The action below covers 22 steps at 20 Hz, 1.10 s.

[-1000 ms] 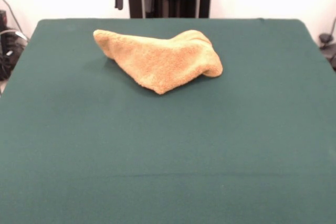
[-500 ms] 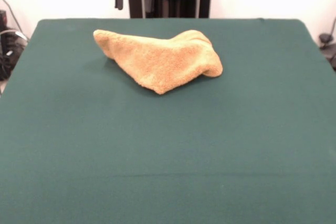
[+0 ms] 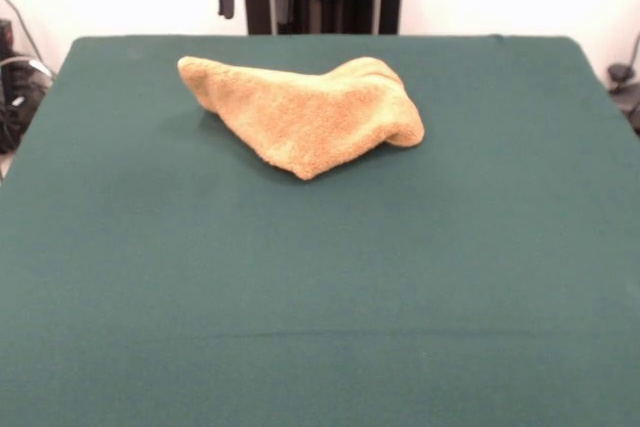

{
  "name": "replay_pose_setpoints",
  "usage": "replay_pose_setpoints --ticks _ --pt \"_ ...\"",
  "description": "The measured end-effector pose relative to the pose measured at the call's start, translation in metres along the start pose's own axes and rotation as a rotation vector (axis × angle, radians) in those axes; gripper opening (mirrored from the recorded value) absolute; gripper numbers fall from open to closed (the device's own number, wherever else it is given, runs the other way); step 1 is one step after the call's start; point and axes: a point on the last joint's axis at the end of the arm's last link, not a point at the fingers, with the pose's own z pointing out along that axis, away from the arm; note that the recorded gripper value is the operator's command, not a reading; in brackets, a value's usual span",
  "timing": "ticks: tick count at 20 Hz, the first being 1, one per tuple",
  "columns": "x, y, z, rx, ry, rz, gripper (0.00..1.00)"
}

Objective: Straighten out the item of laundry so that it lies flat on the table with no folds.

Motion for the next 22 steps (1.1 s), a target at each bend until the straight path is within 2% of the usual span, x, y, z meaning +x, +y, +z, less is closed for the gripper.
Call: replay_pose_setpoints --ticks 9,13,19,22 --pt "0.000 -0.001 0.000 -0.002 0.001 0.007 1.00" --pt "0.002 -0.009 0.000 0.001 0.003 0.022 1.00" --pt "0.012 -0.014 0.012 -0.004 0.023 0.028 1.00" --pt "0.020 -0.010 0.028 -0.018 0.037 0.027 1.00"
